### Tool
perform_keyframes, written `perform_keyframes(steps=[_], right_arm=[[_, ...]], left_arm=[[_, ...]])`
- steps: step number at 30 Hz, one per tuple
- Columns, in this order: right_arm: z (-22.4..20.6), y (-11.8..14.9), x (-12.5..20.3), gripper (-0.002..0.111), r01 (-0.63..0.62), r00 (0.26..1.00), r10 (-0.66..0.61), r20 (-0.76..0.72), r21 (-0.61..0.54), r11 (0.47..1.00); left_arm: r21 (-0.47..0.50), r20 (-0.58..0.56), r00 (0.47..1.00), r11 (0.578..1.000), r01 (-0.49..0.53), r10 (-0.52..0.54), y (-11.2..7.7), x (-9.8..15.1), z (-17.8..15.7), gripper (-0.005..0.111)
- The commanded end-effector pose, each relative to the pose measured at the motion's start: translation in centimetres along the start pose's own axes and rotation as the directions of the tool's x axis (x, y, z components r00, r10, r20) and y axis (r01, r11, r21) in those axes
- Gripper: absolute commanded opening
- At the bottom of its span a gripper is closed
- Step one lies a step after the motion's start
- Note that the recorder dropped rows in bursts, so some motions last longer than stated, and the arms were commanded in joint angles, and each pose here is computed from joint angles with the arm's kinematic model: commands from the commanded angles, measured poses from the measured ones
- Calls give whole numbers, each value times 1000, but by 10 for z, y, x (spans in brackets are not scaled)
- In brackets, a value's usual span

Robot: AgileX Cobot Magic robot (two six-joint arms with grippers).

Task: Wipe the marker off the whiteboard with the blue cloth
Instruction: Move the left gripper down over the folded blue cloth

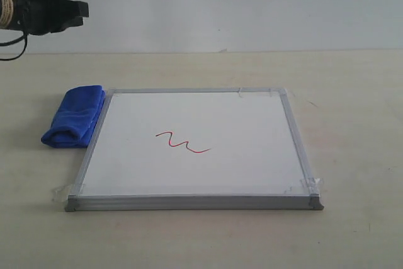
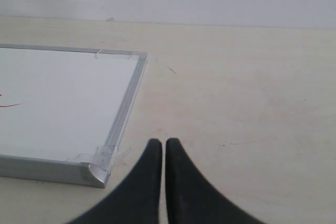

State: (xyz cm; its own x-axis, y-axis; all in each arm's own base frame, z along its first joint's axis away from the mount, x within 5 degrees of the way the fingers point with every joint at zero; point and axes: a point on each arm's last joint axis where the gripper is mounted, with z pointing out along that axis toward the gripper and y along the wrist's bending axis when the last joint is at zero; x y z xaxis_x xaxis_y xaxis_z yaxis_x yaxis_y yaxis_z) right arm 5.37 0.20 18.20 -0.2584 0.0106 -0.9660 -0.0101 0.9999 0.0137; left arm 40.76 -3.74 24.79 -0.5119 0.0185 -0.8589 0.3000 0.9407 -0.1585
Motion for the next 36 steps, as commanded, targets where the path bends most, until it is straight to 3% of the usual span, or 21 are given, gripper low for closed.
perform_keyframes(steps=[1,3,5,6,7,8,9,10,11,12,13,14,15,16,17,18,19,22,26,32,36], right_arm=[[0,0,0,0,15,1000,-15,9,5,1000],[0,0,0,0,15,1000,-15,9,5,1000],[0,0,0,0,15,1000,-15,9,5,1000],[0,0,0,0,15,1000,-15,9,5,1000],[0,0,0,0,15,1000,-15,9,5,1000],[0,0,0,0,15,1000,-15,9,5,1000],[0,0,0,0,15,1000,-15,9,5,1000],[0,0,0,0,15,1000,-15,9,5,1000],[0,0,0,0,15,1000,-15,9,5,1000],[0,0,0,0,15,1000,-15,9,5,1000],[0,0,0,0,15,1000,-15,9,5,1000],[0,0,0,0,15,1000,-15,9,5,1000],[0,0,0,0,15,1000,-15,9,5,1000],[0,0,0,0,15,1000,-15,9,5,1000],[0,0,0,0,15,1000,-15,9,5,1000],[0,0,0,0,15,1000,-15,9,5,1000],[0,0,0,0,15,1000,-15,9,5,1000],[0,0,0,0,15,1000,-15,9,5,1000],[0,0,0,0,15,1000,-15,9,5,1000],[0,0,0,0,15,1000,-15,9,5,1000],[0,0,0,0,15,1000,-15,9,5,1000]], left_arm=[[93,26,921,917,-389,388,-10,0,-2,4],[106,61,852,845,-524,520,-14,-4,-7,4],[109,143,645,636,-764,751,-22,-10,-16,4],[68,203,414,409,-910,887,-27,-16,-24,4],[38,216,312,311,-949,925,-29,-19,-28,4],[-13,179,249,255,-967,952,-29,-24,-32,4],[-63,123,350,359,-931,929,-26,-30,-34,4],[-246,-31,587,563,-789,809,-14,-41,-39,4],[-353,-96,677,611,-708,729,-9,-44,-44,4],[-483,-196,723,577,-659,662,-4,-47,-52,4],[-537,-215,752,568,-624,623,-3,-49,-59,4],[-558,-155,825,640,-527,544,-5,-50,-64,4],[-567,-49,935,761,-315,351,-6,-51,-69,4],[-555,-10,978,812,-179,209,-7,-49,-71,4],[-522,-24,993,845,-113,118,-9,-45,-70,4],[-487,-57,993,866,-117,102,-12,-41,-68,4],[-441,-104,988,885,-152,118,-14,-37,-63,4],[-329,-148,986,937,-118,72,-23,-30,-52,4],[-203,-296,947,961,-190,124,-26,-18,-33,4],[-202,-484,875,969,-142,27,-3,-6,-7,4],[-211,-545,834,977,-40,-83,15,1,10,4]])
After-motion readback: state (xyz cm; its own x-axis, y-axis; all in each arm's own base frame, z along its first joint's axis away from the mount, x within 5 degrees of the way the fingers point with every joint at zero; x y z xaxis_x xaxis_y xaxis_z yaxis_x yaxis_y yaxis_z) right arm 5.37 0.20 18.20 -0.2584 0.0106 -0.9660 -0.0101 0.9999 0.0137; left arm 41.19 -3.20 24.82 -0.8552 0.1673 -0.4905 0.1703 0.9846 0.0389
